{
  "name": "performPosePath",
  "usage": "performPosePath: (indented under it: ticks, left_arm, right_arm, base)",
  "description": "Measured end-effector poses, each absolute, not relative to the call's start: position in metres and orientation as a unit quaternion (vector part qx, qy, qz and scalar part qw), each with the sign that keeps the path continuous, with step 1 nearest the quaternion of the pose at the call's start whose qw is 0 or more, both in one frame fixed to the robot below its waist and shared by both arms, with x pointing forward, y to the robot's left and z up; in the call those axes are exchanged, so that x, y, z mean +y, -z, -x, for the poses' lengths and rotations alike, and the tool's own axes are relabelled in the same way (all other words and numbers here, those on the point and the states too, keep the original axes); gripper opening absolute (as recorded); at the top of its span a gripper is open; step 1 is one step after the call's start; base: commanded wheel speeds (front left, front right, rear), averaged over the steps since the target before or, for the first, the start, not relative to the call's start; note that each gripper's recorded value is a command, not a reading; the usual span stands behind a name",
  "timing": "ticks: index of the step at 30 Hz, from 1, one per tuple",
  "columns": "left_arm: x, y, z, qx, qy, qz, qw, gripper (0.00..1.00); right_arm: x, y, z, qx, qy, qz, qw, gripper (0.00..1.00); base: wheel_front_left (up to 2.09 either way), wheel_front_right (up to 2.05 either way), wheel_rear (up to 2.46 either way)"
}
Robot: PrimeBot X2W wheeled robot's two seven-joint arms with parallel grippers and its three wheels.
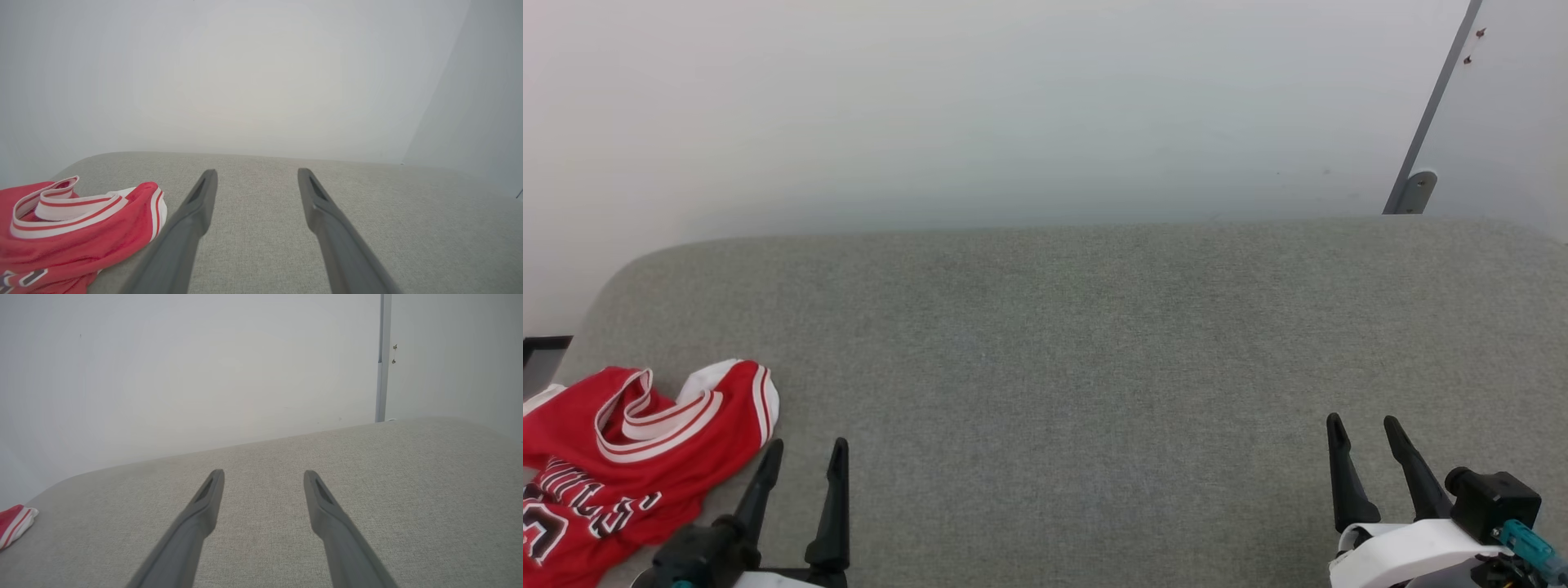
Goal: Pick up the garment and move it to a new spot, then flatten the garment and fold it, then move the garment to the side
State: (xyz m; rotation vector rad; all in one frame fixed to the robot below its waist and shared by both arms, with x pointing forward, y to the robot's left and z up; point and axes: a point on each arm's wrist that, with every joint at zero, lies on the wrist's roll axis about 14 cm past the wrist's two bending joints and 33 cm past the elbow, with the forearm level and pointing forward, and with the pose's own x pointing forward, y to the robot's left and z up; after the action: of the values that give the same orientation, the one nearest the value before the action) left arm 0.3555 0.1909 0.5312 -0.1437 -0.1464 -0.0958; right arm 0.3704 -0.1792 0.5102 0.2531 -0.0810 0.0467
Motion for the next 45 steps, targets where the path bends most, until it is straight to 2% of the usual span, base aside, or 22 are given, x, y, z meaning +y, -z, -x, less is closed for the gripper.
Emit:
performPosePath:
  ticks: [10, 27, 36, 45]
  left_arm:
    - [0.187, -0.535, -0.353, -0.083, 0.059, 0.047, 0.994, 1.00]
    - [0.192, -0.533, -0.350, -0.080, 0.050, 0.055, 0.994, 1.00]
    - [0.233, -0.533, -0.335, -0.084, -0.012, 0.045, 0.995, 1.00]
    - [0.296, -0.535, -0.292, -0.090, -0.110, 0.016, 0.990, 1.00]
  right_arm:
    - [-0.177, -0.513, -0.369, -0.047, -0.029, -0.098, 0.994, 1.00]
    - [-0.181, -0.515, -0.370, -0.051, -0.024, -0.091, 0.994, 1.00]
    - [-0.153, -0.516, -0.377, -0.046, -0.067, -0.092, 0.992, 1.00]
    - [-0.097, -0.520, -0.386, -0.037, -0.150, -0.090, 0.984, 1.00]
  base:
    - [0.00, 0.00, 0.00]
    - [0.00, 0.00, 0.00]
    - [0.00, 0.00, 0.00]
    - [0.00, 0.00, 0.00]
